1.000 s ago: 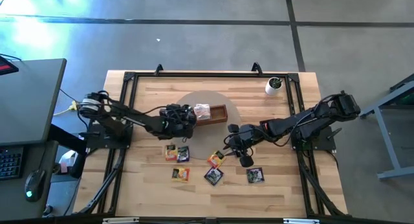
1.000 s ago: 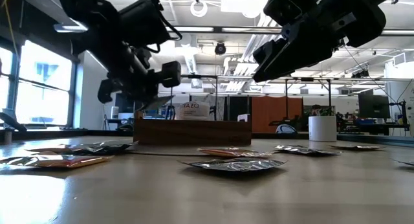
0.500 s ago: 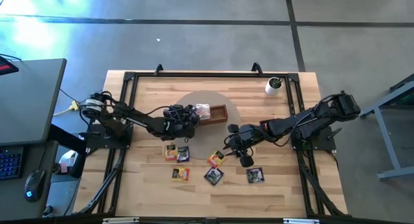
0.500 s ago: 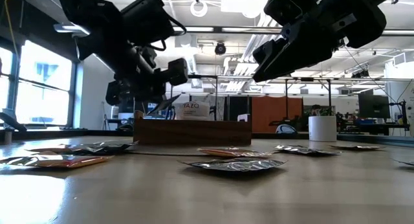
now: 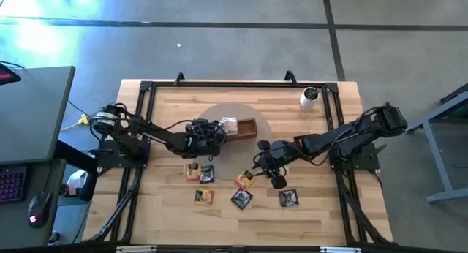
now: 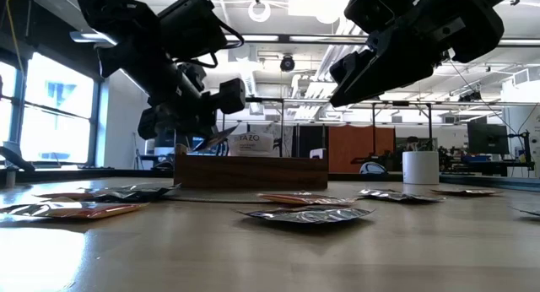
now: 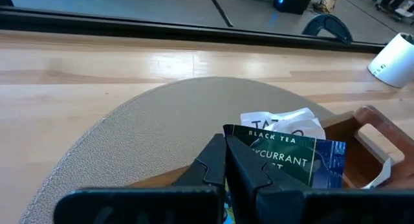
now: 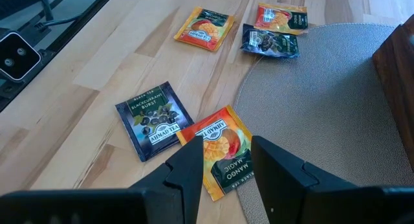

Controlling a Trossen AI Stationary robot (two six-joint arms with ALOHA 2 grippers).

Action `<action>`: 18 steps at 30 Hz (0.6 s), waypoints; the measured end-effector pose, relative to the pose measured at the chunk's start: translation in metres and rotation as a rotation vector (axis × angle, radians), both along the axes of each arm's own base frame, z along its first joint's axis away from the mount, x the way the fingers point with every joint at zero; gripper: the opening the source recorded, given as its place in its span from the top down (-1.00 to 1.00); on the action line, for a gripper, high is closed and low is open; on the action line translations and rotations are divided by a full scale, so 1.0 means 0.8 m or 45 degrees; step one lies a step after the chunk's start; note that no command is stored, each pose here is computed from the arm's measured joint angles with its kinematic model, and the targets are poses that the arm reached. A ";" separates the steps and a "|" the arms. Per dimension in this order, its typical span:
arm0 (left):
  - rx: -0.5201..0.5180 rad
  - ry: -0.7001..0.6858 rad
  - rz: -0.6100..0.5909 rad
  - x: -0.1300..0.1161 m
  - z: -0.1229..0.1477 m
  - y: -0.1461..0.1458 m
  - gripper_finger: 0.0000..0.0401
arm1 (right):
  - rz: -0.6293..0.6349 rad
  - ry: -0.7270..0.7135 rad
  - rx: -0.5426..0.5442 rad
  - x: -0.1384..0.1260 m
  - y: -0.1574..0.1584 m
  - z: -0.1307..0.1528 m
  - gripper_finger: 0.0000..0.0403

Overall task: Pick & Place Tea
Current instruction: Put the purple tea bag into the left section of the wooden organizer

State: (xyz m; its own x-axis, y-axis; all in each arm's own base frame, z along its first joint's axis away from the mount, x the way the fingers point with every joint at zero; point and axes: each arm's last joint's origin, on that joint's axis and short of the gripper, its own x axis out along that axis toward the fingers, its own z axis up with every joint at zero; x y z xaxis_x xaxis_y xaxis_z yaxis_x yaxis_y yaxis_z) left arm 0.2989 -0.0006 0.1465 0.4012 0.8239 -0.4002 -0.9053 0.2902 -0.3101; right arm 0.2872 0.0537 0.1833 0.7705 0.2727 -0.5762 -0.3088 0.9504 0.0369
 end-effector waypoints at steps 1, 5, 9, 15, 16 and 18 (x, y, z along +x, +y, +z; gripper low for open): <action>-0.007 0.001 -0.006 0.000 0.000 0.000 1.00 | 0.000 0.000 0.000 0.000 0.000 0.000 0.37; -0.054 0.009 -0.026 0.001 -0.002 0.005 1.00 | 0.000 0.000 0.000 0.000 0.000 0.000 0.37; -0.112 0.019 -0.042 0.001 -0.003 0.014 1.00 | 0.000 0.000 0.000 0.000 0.000 0.000 0.37; -0.156 0.058 -0.085 0.002 -0.004 0.022 1.00 | 0.000 0.000 0.001 0.000 0.000 0.000 0.37; -0.156 0.059 -0.086 0.002 -0.004 0.022 1.00 | 0.000 0.000 0.001 0.000 0.000 0.000 0.37; -0.155 0.062 -0.092 0.002 -0.004 0.021 1.00 | 0.000 0.000 0.001 0.000 0.000 0.000 0.37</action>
